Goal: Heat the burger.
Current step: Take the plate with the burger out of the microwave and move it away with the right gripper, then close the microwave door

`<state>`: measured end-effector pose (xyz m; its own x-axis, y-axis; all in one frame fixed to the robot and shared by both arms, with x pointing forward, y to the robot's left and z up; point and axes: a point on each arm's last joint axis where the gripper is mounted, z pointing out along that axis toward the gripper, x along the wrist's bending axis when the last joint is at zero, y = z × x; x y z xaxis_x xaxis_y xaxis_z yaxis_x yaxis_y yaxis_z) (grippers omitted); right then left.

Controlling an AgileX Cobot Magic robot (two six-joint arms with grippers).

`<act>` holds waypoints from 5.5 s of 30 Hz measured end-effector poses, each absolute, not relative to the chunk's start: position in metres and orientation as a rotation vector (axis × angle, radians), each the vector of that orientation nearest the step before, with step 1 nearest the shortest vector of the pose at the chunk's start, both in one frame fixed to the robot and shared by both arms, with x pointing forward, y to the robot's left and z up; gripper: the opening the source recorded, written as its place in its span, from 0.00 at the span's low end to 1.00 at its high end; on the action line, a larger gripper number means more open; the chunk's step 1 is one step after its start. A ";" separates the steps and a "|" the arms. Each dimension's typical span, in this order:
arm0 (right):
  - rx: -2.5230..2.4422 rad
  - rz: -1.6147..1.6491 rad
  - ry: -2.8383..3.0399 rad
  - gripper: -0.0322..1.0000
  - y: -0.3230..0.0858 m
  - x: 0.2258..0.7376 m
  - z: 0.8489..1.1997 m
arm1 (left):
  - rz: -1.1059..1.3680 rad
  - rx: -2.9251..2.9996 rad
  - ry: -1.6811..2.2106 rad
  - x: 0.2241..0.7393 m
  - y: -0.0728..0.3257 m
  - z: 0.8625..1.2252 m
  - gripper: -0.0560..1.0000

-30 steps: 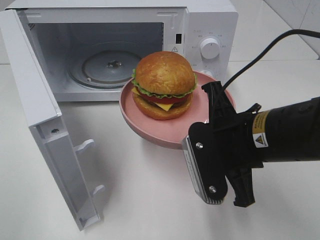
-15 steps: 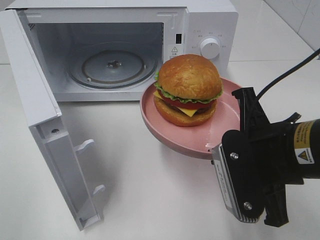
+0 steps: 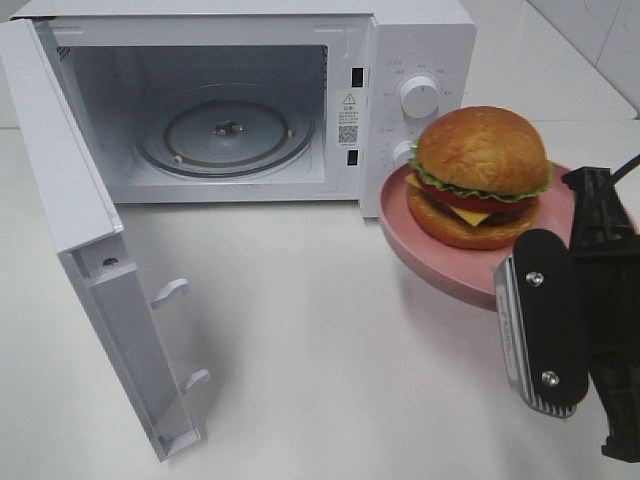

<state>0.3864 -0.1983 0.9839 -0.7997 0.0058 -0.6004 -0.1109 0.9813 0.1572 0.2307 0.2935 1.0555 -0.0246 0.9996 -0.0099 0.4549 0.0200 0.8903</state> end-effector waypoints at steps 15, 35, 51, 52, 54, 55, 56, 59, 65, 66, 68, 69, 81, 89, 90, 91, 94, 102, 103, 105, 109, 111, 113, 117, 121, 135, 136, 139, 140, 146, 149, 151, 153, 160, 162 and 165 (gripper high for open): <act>0.424 0.025 2.417 0.12 -0.225 0.389 0.986 | 0.952 1.525 1.573 0.231 0.294 1.055 0.98; 1.057 -0.085 2.237 0.12 -0.231 0.397 0.964 | 0.952 1.525 1.573 0.231 0.294 1.055 0.98; 1.454 -0.119 2.001 0.12 -0.210 0.426 0.931 | 0.952 1.525 1.573 0.231 0.294 1.055 0.98; 1.454 -0.131 2.000 0.12 -0.208 0.428 0.927 | 0.952 1.525 1.573 0.231 0.294 1.055 0.98; 1.454 -0.156 1.998 0.12 -0.206 0.431 0.921 | 0.952 1.525 1.573 0.231 0.294 1.055 0.98; 1.449 -0.170 2.002 0.12 -0.205 0.433 0.917 | 0.952 1.525 1.573 0.231 0.294 1.055 0.98; 1.449 -0.170 2.002 0.12 -0.205 0.433 0.917 | 0.952 1.525 1.573 0.231 0.294 1.055 0.98; 1.437 -0.211 2.005 0.12 -0.198 0.441 0.905 | 0.952 1.525 1.573 0.231 0.294 1.055 0.98; 1.450 -0.204 1.992 0.12 -0.193 0.457 0.890 | 0.952 1.525 1.573 0.231 0.294 1.055 0.98; 1.450 -0.204 1.992 0.12 -0.193 0.457 0.890 | 0.952 1.525 1.573 0.231 0.294 1.055 0.98; 1.496 -0.224 1.975 0.12 -0.196 0.464 0.879 | 0.952 1.525 1.573 0.231 0.294 1.055 0.98; 1.496 -0.224 1.975 0.12 -0.196 0.464 0.879 | 0.952 1.525 1.573 0.231 0.294 1.055 0.98; 1.487 -0.257 1.999 0.34 -0.198 0.466 0.867 | 0.952 1.525 1.573 0.231 0.294 1.055 0.98; 1.556 -0.092 1.981 0.48 -0.195 0.463 0.903 | 0.952 1.525 1.573 0.231 0.294 1.055 0.98; 1.556 -0.092 1.981 0.48 -0.195 0.463 0.903 | 0.952 1.525 1.573 0.231 0.294 1.055 0.98; 1.568 -0.032 1.989 0.49 -0.195 0.460 0.917 | 0.952 1.525 1.573 0.231 0.294 1.055 0.98; 1.569 0.071 2.025 0.50 -0.194 0.454 0.938 | 0.952 1.525 1.573 0.231 0.294 1.055 0.98; 1.518 0.353 2.157 0.63 -0.196 0.428 0.991 | 0.952 1.525 1.573 0.231 0.294 1.055 0.98; 1.518 0.353 2.157 0.63 -0.196 0.428 0.991 | 0.952 1.525 1.573 0.231 0.294 1.055 0.98; 1.493 0.461 2.202 0.69 -0.199 0.415 1.008 | 0.952 1.525 1.573 0.231 0.294 1.055 0.98; 1.480 0.610 2.232 0.73 -0.205 0.395 1.030 | 0.952 1.525 1.573 0.231 0.294 1.055 0.98; 1.486 0.632 2.240 0.75 -0.206 0.390 1.034 | 0.952 1.525 1.573 0.231 0.294 1.055 0.98; 1.484 0.665 2.254 0.76 -0.212 0.379 1.042 | 0.952 1.525 1.573 0.231 0.294 1.055 0.98; 1.507 0.679 2.265 0.76 -0.228 0.355 1.054 | 0.952 1.525 1.573 0.231 0.294 1.055 0.98; 1.516 0.714 2.245 0.76 -0.240 0.338 1.063 | 0.952 1.525 1.573 0.231 0.294 1.055 0.98; 1.482 0.872 2.120 0.76 -0.277 0.294 1.076 | 0.952 1.525 1.573 0.231 0.294 1.055 0.98; 1.482 0.872 2.120 0.76 -0.277 0.294 1.076 | 0.952 1.525 1.573 0.231 0.294 1.055 0.98; 1.510 0.877 2.055 0.76 -0.287 0.286 1.066 | 0.952 1.525 1.573 0.231 0.294 1.055 0.98; 1.526 0.872 2.037 0.76 -0.289 0.284 1.063 | 0.952 1.525 1.573 0.231 0.294 1.055 0.98; 1.641 0.840 1.867 0.76 -0.302 0.273 1.050 | 0.952 1.525 1.573 0.231 0.294 1.055 0.98; 1.650 0.845 1.843 0.76 -0.304 0.271 1.050 | 0.952 1.525 1.573 0.231 0.294 1.055 0.98; 1.658 0.847 1.749 0.76 -0.308 0.265 1.052 | 0.952 1.525 1.573 0.231 0.294 1.055 0.98; 1.657 0.849 1.728 0.76 -0.309 0.263 1.052 | 0.952 1.525 1.573 0.231 0.294 1.055 0.98; 1.663 0.895 1.528 0.76 -0.315 0.245 1.050 | 0.952 1.525 1.573 0.231 0.294 1.055 0.98; 1.642 0.910 1.459 0.76 -0.316 0.237 1.051 | 0.952 1.525 1.573 0.231 0.294 1.055 0.98; 1.640 0.895 1.422 0.76 -0.316 0.234 1.051 | 0.952 1.525 1.573 0.231 0.294 1.055 0.98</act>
<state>0.2338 -0.3161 1.0507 0.1289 0.9914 0.0214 0.4477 -0.0775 0.8908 0.2307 0.2935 1.0555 -0.0246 0.9996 -0.0099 0.4549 0.0200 0.8903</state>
